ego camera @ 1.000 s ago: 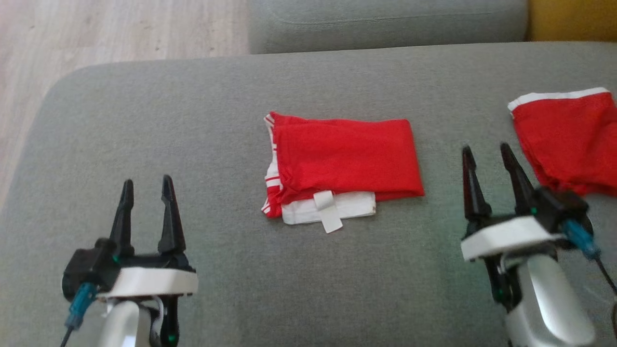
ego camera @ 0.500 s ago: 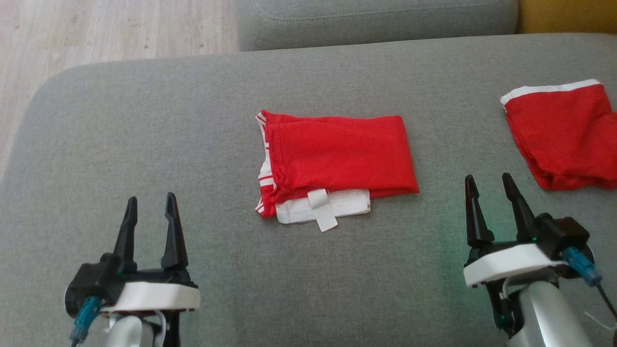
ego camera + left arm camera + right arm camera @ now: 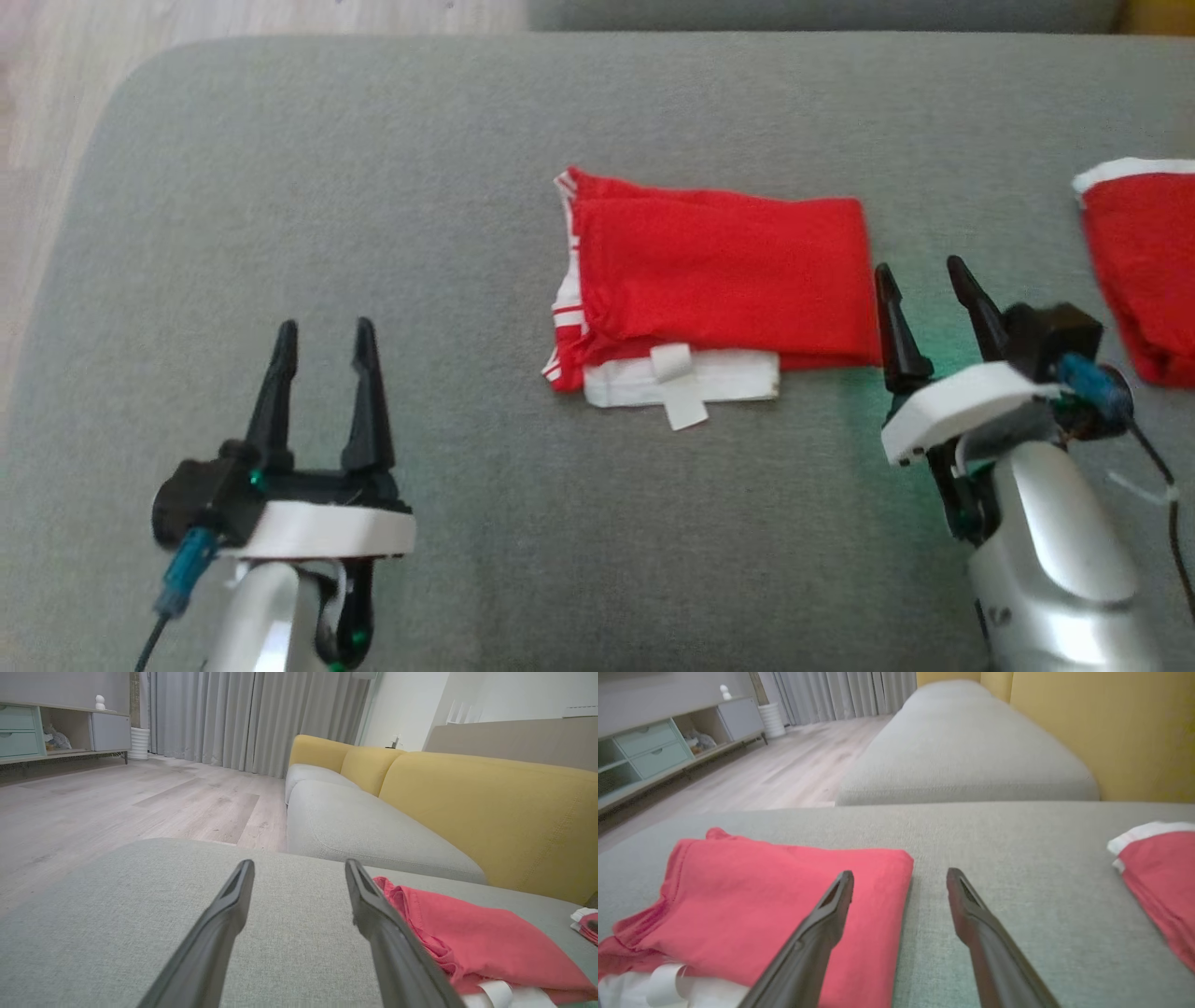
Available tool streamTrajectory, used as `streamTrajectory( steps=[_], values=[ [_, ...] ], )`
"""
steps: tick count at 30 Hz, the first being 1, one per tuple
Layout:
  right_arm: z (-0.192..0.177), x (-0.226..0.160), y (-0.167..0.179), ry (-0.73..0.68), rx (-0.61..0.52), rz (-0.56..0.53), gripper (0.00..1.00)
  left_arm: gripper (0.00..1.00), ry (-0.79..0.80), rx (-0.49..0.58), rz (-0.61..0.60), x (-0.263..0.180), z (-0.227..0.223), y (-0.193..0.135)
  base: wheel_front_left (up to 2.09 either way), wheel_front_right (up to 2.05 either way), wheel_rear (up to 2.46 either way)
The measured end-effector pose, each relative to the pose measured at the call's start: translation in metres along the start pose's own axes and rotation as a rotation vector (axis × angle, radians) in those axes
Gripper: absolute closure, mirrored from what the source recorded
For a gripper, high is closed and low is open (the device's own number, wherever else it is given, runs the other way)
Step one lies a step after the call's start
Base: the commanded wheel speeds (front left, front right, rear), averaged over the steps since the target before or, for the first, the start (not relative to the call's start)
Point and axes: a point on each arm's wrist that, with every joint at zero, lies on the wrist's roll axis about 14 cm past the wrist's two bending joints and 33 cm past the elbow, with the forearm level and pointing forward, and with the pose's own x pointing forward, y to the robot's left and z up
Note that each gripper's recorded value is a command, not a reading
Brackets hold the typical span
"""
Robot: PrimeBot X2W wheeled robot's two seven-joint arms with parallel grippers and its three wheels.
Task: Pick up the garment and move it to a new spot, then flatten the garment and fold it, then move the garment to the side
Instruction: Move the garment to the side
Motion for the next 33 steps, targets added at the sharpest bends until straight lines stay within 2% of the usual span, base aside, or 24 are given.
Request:
streamTrajectory(
  steps=[5, 15, 16, 17, 18, 26, 33],
  values=[
    [-0.033, 0.022, 0.007, 0.151, 0.021, 0.019, 0.0, 0.0, 0.021, -0.009, 0.024, -0.001, -0.006, 0.009, 0.0, 0.0, 0.0],
    [-0.064, 0.049, 0.024, 0.313, 0.012, 0.072, 0.0, 0.0, 0.02, -0.008, 0.048, 0.007, -0.006, 0.017, 0.0, 0.0, 0.0],
    [-0.064, 0.051, 0.024, 0.321, -0.001, 0.078, 0.11, 0.0, 0.022, -0.008, 0.048, 0.007, -0.007, 0.018, 0.0, 0.0, 0.0],
    [-0.062, 0.052, 0.024, 0.324, -0.011, 0.082, 0.53, 0.0, 0.023, -0.008, 0.047, 0.007, -0.007, 0.017, 0.0, 0.0, 0.0],
    [-0.061, 0.052, 0.025, 0.327, -0.017, 0.085, 1.0, 0.0, 0.022, -0.009, 0.045, 0.007, -0.007, 0.016, 0.0, 0.0, 0.0],
    [-0.042, 0.04, 0.026, 0.22, -0.067, 0.097, 1.0, 0.0, 0.0, -0.006, -0.004, 0.012, 0.0, 0.0, 0.0, 0.0, 0.0],
    [-0.007, 0.018, 0.005, 0.093, -0.161, 0.054, 1.0, 0.0, -0.011, -0.006, -0.081, 0.014, 0.003, -0.027, 0.0, 0.0, 0.0]
  ],
)
